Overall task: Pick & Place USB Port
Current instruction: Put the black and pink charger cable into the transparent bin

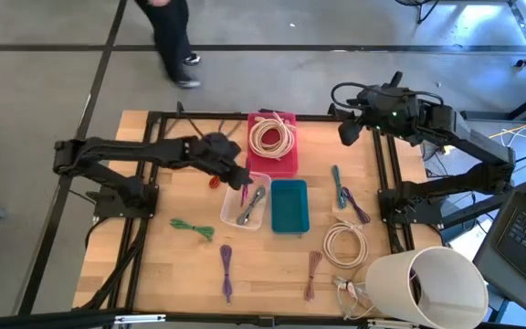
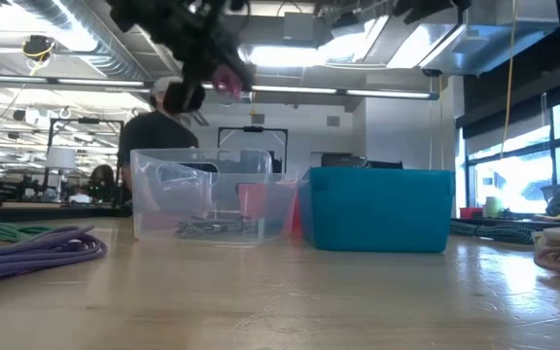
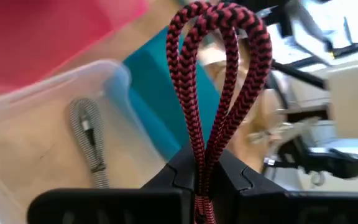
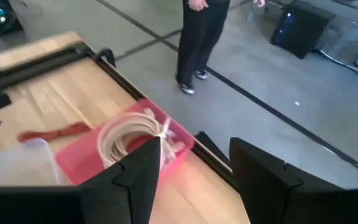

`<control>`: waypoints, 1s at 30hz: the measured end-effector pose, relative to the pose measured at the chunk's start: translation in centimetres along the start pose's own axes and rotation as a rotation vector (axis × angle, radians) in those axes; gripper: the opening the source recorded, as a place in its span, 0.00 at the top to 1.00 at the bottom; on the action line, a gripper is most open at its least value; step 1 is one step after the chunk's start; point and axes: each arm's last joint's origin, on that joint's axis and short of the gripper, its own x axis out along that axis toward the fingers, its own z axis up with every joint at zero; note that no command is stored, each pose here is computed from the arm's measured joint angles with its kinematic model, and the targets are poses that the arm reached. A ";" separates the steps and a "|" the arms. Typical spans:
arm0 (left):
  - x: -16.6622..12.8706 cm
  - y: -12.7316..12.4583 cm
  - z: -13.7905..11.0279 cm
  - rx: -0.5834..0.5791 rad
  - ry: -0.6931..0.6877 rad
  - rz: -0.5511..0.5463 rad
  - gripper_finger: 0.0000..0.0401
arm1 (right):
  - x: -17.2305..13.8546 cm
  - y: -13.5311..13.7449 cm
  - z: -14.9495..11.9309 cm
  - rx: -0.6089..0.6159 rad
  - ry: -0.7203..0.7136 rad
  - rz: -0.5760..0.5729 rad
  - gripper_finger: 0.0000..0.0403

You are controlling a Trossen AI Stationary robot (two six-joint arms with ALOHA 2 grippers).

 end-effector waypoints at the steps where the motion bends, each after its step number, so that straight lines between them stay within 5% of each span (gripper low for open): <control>1: 0.5 0.1 -0.2 -0.008 0.014 0.031 0.96 | 0.1 -0.2 -0.1 -0.003 0.012 -0.010 0.52; 10: 4.5 -0.9 -0.1 0.082 0.231 0.326 0.96 | 0.3 -1.1 -0.9 -0.023 0.100 -0.062 0.52; 21: 10.3 2.2 -1.2 0.083 0.447 0.454 0.96 | 0.3 -1.1 -1.2 -0.036 0.134 -0.068 0.52; 30: 11.8 3.3 -1.4 0.146 0.452 0.488 0.91 | 0.3 -1.1 -1.2 -0.037 0.133 -0.068 0.52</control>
